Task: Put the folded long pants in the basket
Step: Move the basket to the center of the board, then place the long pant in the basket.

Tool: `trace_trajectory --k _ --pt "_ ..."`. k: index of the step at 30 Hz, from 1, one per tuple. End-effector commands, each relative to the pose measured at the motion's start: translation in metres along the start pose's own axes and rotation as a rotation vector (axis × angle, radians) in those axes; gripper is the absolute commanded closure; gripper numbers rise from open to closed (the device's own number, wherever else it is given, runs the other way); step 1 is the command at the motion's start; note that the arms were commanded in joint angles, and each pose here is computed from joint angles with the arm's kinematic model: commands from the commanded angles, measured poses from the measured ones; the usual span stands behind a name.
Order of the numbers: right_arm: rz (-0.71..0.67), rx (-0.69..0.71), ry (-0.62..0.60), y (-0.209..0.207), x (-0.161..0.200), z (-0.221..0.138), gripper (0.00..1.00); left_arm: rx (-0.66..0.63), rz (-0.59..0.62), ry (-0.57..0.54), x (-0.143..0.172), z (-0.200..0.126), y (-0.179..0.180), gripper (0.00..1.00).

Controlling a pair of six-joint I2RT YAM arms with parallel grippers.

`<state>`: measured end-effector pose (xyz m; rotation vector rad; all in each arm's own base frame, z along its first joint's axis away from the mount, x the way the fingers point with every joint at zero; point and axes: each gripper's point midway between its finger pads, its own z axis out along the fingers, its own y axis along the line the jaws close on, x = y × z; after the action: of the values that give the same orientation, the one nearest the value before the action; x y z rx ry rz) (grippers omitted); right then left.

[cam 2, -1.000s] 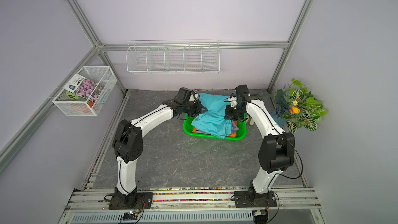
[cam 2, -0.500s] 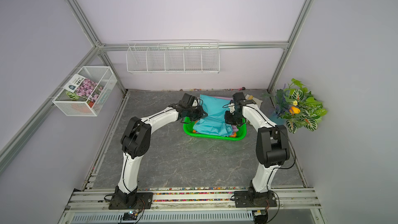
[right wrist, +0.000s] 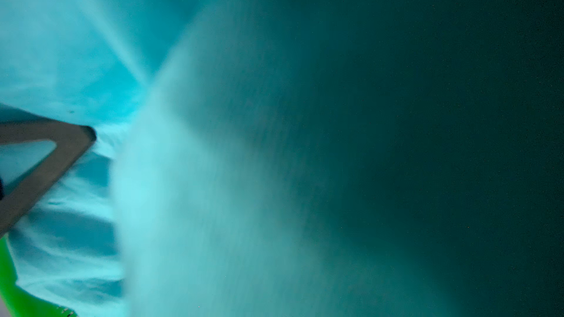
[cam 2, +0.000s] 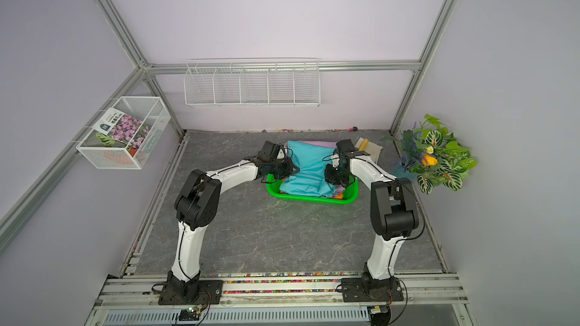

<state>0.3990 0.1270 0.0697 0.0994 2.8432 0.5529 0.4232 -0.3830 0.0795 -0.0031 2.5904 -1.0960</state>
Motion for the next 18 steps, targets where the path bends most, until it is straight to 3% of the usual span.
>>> trace_trajectory --k 1,7,13,18 --pt "0.020 0.120 0.073 -0.021 0.020 0.038 1.00 -0.307 -0.128 0.042 0.017 -0.019 0.110 1.00" --pt "-0.038 0.103 0.095 0.012 0.024 0.057 1.00 -0.369 -0.106 -0.014 0.000 -0.052 0.124 1.00" --pt "-0.047 0.083 0.071 0.028 0.019 0.060 1.00 -0.375 -0.075 -0.030 -0.007 -0.061 0.123 1.00" --pt "-0.067 0.074 0.025 0.037 0.004 0.043 0.69 -0.356 -0.040 -0.020 -0.011 -0.061 0.116 1.00"
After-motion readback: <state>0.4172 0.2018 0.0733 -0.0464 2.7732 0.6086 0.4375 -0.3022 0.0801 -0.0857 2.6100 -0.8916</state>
